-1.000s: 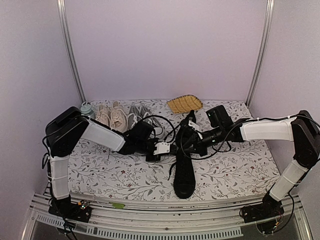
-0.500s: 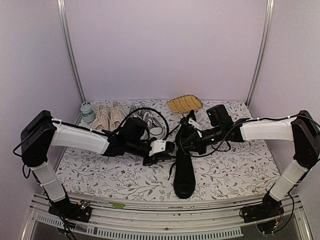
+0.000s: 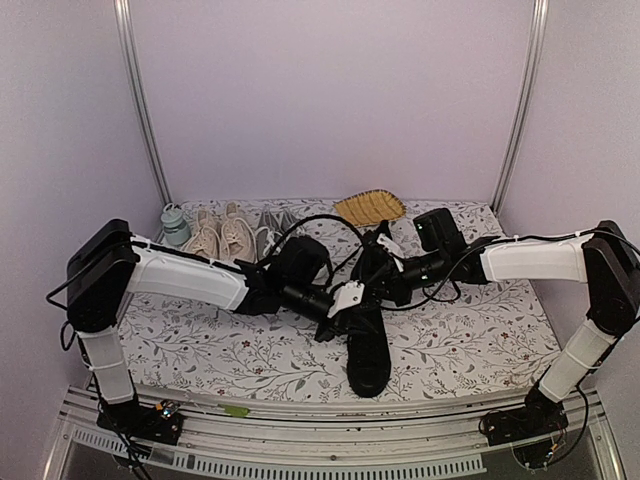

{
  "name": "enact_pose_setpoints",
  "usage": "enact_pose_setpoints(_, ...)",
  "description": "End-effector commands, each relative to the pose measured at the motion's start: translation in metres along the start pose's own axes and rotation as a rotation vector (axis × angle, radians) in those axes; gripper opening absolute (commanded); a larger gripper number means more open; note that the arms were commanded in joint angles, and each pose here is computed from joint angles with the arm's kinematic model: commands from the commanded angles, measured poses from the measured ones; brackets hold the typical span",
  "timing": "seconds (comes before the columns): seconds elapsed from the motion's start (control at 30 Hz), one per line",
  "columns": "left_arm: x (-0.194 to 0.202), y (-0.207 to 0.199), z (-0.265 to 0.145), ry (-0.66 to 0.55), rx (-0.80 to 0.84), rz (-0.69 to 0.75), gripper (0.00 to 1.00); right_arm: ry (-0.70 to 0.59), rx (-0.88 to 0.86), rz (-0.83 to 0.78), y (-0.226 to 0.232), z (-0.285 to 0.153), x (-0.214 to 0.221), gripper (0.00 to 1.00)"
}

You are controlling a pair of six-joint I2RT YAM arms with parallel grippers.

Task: Tie the shoes
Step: Wrap the half-tied shoelace around the shoe.

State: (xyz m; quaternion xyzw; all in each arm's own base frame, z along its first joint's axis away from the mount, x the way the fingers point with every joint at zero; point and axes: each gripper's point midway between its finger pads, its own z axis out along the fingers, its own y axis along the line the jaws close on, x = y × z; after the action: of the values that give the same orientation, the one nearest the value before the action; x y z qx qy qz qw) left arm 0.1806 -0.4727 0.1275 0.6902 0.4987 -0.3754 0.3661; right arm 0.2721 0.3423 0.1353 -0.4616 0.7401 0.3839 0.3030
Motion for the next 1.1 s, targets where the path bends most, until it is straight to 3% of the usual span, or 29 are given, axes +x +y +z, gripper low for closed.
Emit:
enact_pose_setpoints(0.0, -0.029, 0.009, 0.014, -0.146, 0.013, -0.051, 0.00, -0.037, 0.027, 0.007, -0.006, -0.004, -0.011, 0.00)
enact_pose_setpoints(0.23, -0.075, 0.028, 0.003, -0.371, -0.061, -0.146, 0.00, -0.045, 0.027, 0.024, -0.010, -0.002, -0.017, 0.00)
enact_pose_setpoints(0.37, -0.082, 0.035, -0.007, -0.455, -0.130, -0.191, 0.00, -0.045, 0.027, 0.028, -0.010, -0.002, -0.017, 0.00)
enact_pose_setpoints(0.57, -0.041, 0.044, 0.011, -0.396, -0.205, -0.299, 0.00, -0.038, 0.028, 0.035, -0.010, -0.002, -0.014, 0.00)
enact_pose_setpoints(0.77, 0.001, 0.038, 0.031, -0.185, -0.256, -0.173, 0.00, -0.035, 0.026, 0.037, -0.010, -0.003, -0.014, 0.00)
enact_pose_setpoints(0.87, 0.008, 0.034, 0.034, -0.143, -0.242, -0.133, 0.00, -0.034, 0.020, 0.037, -0.009, -0.002, -0.013, 0.00)
enact_pose_setpoints(1.07, 0.003, 0.009, 0.046, -0.139, -0.096, -0.071, 0.20, -0.036, 0.021, 0.035, -0.008, -0.003, -0.015, 0.00)
